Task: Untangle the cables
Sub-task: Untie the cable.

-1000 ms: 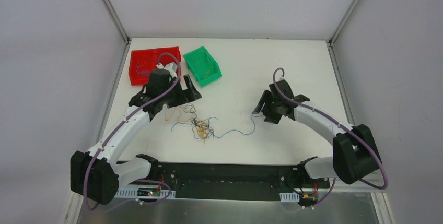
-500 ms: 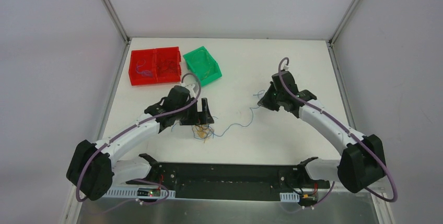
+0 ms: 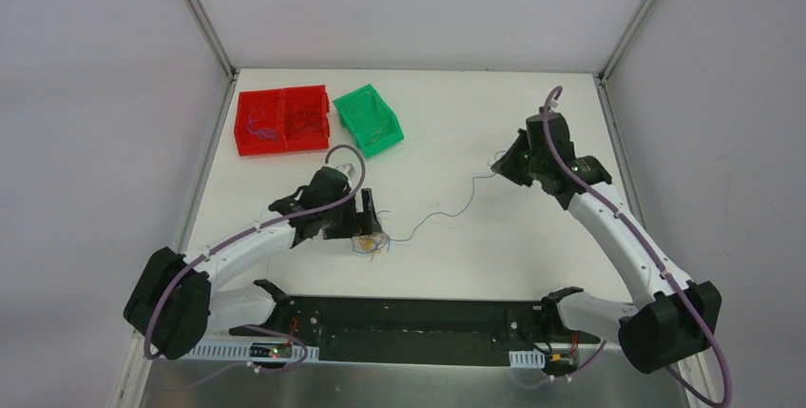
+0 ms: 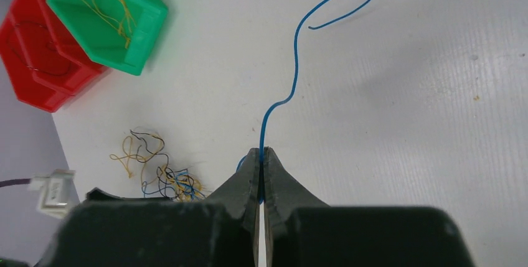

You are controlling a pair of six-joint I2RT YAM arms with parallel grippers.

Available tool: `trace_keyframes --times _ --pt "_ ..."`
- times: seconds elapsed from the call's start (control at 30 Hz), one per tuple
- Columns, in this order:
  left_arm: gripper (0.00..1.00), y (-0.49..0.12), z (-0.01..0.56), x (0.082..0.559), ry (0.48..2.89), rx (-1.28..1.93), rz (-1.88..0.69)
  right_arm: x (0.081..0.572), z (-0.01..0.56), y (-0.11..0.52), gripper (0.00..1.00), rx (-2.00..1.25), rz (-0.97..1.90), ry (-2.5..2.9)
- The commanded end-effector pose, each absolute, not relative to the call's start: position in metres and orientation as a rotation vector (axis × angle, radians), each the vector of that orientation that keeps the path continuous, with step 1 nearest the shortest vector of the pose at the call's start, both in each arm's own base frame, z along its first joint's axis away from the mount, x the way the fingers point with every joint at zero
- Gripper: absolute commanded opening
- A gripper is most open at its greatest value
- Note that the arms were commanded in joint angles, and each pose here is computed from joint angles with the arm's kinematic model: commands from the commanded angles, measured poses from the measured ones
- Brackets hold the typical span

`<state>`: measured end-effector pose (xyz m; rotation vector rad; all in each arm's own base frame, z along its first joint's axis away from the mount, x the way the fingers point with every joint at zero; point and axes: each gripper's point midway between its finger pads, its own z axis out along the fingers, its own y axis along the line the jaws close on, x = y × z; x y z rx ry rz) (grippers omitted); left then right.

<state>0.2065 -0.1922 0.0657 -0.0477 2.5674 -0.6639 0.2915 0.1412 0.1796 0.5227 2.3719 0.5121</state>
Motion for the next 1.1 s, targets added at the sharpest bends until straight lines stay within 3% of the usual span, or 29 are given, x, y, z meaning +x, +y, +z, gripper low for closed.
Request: trace_keyframes --times 0.0,0.17,0.33,0.4,0.43,0.87,1.07 --pt "0.81 -0.193 0.048 0.211 2.623 -0.127 -0.619 0.294 0.233 0.133 0.00 0.471 0.536 2.258" --pt "0.67 -0.180 0.027 0.213 2.642 -0.187 -0.513 0.296 0.258 0.118 0.00 0.482 0.497 2.203" --pt "0.32 -0.179 0.012 0.210 2.691 -0.205 -0.486 0.302 0.296 0.095 0.00 0.511 0.419 2.109" --pt "0.07 -0.179 0.006 0.209 2.707 -0.212 -0.474 0.305 0.316 0.087 0.00 0.536 0.404 2.055" --pt "0.00 -0.178 0.004 0.209 2.715 -0.217 -0.464 0.305 0.325 0.083 0.00 0.553 0.396 2.025" --pt "0.00 -0.188 0.000 0.210 2.757 -0.205 -0.497 0.289 0.410 0.013 0.00 0.739 0.231 1.659" --pt "0.00 -0.211 0.015 0.219 2.728 -0.109 -0.558 0.295 0.419 0.065 0.00 0.571 0.498 1.737"
